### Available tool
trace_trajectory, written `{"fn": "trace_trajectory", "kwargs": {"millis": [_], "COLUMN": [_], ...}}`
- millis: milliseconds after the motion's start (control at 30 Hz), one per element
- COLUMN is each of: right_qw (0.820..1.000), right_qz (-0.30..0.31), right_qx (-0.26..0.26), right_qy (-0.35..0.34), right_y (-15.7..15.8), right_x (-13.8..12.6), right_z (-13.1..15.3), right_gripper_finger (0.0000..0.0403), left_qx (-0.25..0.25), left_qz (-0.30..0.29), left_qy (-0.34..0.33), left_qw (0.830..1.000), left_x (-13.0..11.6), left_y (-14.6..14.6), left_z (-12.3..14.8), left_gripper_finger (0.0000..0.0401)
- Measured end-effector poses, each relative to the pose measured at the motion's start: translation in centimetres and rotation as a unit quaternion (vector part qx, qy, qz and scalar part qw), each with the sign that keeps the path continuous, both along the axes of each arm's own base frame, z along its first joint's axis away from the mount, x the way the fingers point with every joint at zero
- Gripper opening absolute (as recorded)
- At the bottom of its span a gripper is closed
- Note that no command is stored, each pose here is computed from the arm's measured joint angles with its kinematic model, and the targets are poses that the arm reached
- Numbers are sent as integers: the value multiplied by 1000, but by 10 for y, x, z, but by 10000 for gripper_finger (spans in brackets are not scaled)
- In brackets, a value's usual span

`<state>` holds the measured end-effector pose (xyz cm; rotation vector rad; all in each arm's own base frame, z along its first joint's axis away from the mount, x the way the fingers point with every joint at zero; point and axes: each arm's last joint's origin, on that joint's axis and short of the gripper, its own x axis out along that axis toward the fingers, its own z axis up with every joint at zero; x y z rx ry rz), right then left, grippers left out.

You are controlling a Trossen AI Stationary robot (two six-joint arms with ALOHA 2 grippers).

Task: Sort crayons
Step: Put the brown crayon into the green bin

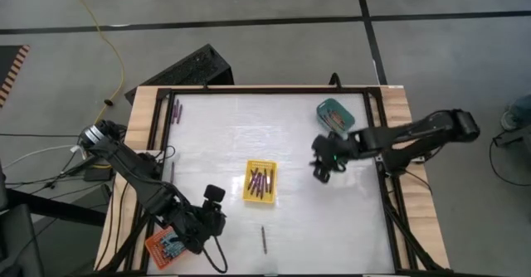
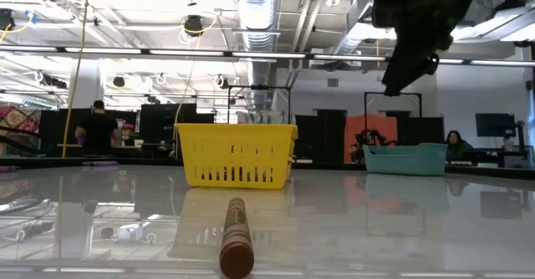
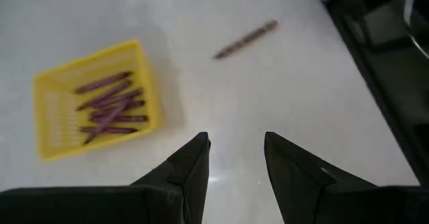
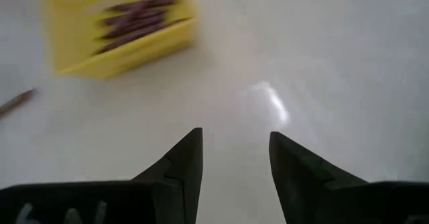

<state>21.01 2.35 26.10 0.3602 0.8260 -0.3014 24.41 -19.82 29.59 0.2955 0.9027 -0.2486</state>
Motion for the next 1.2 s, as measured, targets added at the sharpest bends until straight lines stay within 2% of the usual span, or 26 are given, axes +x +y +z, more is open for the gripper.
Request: {"fn": "trace_trajectory", "kwargs": {"millis": [133,200,367,600,867,1200], "right_qw": [998,996,991,981,972,969], "right_qz": [62,85,123,181,209,214], "right_qx": [12,19,33,53,91,111], "right_qy": [-18,-24,-28,-41,-46,-59], "right_y": [35,50,84,126,165,187], "right_x": [10,13,16,10,5,10], "right_z": [-6,-10,-20,-30,-46,-63], "right_gripper_finger": [164,164,164,164,164,164], "left_qx": [51,66,94,144,137,140], "left_qz": [-128,-166,-205,-255,-305,-357], "left_qy": [38,48,41,13,-32,-14], "left_qw": [990,983,973,956,942,924], "left_x": [7,16,45,77,103,132], "left_y": [-13,-22,-37,-43,-30,-31], "left_z": [-21,-38,-71,-79,-84,-126], "left_gripper_finger": [134,134,134,134,134,134]}}
